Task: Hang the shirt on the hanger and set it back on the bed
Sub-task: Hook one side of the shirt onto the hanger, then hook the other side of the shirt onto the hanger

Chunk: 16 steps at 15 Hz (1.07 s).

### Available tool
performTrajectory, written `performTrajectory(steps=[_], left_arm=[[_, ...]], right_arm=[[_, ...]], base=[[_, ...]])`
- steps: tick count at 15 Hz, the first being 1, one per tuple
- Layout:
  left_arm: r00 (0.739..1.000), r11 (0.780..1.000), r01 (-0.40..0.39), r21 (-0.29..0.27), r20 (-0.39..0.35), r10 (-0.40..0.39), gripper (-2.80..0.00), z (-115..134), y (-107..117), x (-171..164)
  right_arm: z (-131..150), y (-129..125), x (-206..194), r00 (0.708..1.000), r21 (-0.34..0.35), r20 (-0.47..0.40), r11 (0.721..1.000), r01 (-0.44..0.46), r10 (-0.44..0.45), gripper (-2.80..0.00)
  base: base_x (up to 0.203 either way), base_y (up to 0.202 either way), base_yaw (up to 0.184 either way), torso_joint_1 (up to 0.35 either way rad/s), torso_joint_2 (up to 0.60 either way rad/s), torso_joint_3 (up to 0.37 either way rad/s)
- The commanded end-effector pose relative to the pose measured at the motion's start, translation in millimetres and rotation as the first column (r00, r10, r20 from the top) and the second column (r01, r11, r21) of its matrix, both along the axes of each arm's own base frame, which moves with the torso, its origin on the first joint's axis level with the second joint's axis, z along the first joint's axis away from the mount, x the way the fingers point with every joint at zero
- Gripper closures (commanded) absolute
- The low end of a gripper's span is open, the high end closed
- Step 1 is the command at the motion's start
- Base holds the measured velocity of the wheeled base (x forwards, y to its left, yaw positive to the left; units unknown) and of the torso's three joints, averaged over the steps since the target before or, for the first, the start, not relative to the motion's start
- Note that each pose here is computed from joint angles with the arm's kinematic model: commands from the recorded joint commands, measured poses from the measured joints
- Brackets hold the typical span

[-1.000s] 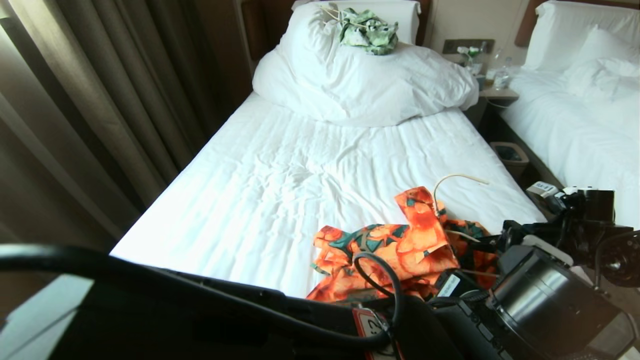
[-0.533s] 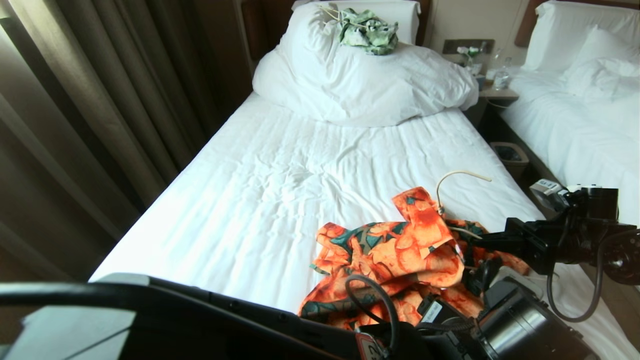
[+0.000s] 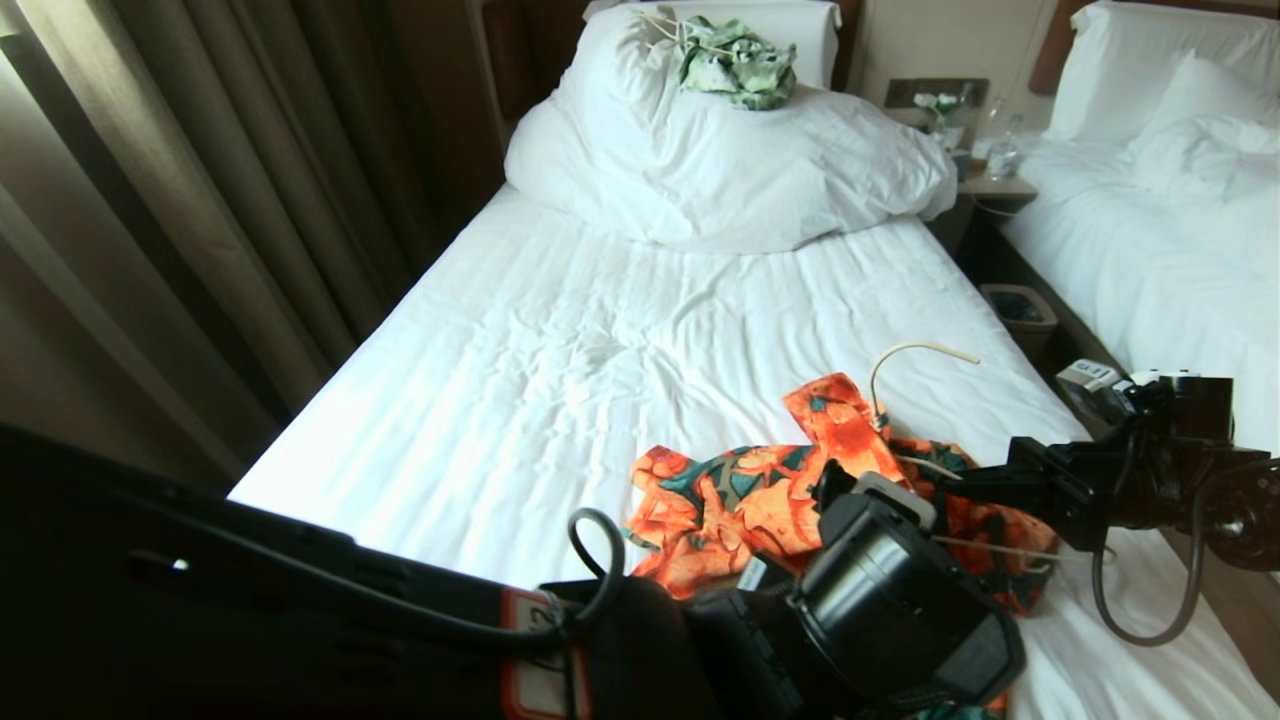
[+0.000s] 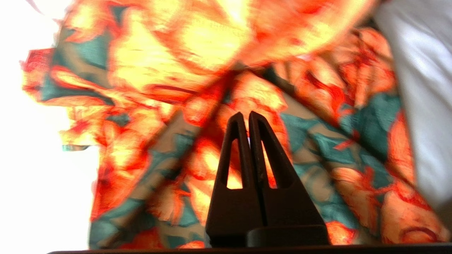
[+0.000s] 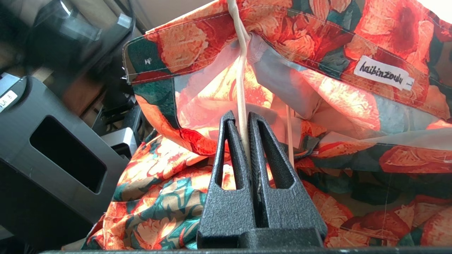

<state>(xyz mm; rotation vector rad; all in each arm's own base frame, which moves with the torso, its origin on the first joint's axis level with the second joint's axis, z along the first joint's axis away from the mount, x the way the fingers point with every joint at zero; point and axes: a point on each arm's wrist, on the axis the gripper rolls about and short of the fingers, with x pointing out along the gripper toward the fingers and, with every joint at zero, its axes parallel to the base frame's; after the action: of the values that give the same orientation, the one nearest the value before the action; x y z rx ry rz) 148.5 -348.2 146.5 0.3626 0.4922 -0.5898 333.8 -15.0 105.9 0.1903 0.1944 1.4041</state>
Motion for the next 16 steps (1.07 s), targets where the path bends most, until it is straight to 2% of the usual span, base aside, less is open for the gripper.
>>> performTrajectory(steps=[1,3,4,6,9,10,14,16], left_arm=[[0.998,0.995,-0.054,-0.082,0.035,0.057,0.00,31.9,34.3,7.3],[0.995,0.986,-0.065,-0.154,0.062,0.075,0.00,58.7,59.3,10.7],[0.997,0.986,-0.025,-0.168,0.063,0.036,0.00,66.4,68.7,16.0],[0.997,0.978,0.067,-0.197,0.049,-0.058,0.00,68.8,72.5,24.7],[0.981,0.946,0.195,-0.260,0.050,-0.188,0.00,60.0,74.5,42.2],[0.975,0.934,0.222,-0.280,0.046,-0.218,-2.80,53.9,77.3,49.9],[0.959,0.904,0.281,-0.323,0.053,-0.279,-2.80,27.4,77.1,87.3],[0.941,0.863,0.338,-0.376,0.109,-0.321,-2.80,19.2,73.0,111.2]], right_arm=[[2.7,1.1,-1.8,1.000,0.002,0.012,1.000,-0.010,0.010,0.00],[6.6,3.2,-5.4,1.000,0.002,0.018,1.000,-0.015,0.015,0.00],[6.6,4.7,-6.3,1.000,0.002,0.017,1.000,-0.020,0.020,0.00],[6.1,7.9,-7.3,0.999,0.002,0.014,1.000,-0.029,0.029,0.00],[7.1,7.5,-7.7,0.999,0.002,0.018,1.000,-0.028,0.028,0.00],[7.1,7.5,-7.7,0.999,0.002,0.018,1.000,-0.028,0.028,0.00],[6.6,7.5,-7.5,1.000,0.002,0.015,1.000,-0.028,0.028,0.00],[6.5,7.4,-7.1,1.000,0.002,0.015,1.000,-0.028,0.028,0.00]], base=[[0.000,0.000,0.000,0.000,0.00,0.000],[0.000,0.000,0.000,0.000,0.00,0.000],[0.000,0.000,0.000,0.000,0.00,0.000],[0.000,0.000,0.000,0.000,0.00,0.000],[0.000,0.000,0.000,0.000,0.00,0.000],[0.000,0.000,0.000,0.000,0.00,0.000],[0.000,0.000,0.000,0.000,0.00,0.000],[0.000,0.000,0.000,0.000,0.00,0.000]])
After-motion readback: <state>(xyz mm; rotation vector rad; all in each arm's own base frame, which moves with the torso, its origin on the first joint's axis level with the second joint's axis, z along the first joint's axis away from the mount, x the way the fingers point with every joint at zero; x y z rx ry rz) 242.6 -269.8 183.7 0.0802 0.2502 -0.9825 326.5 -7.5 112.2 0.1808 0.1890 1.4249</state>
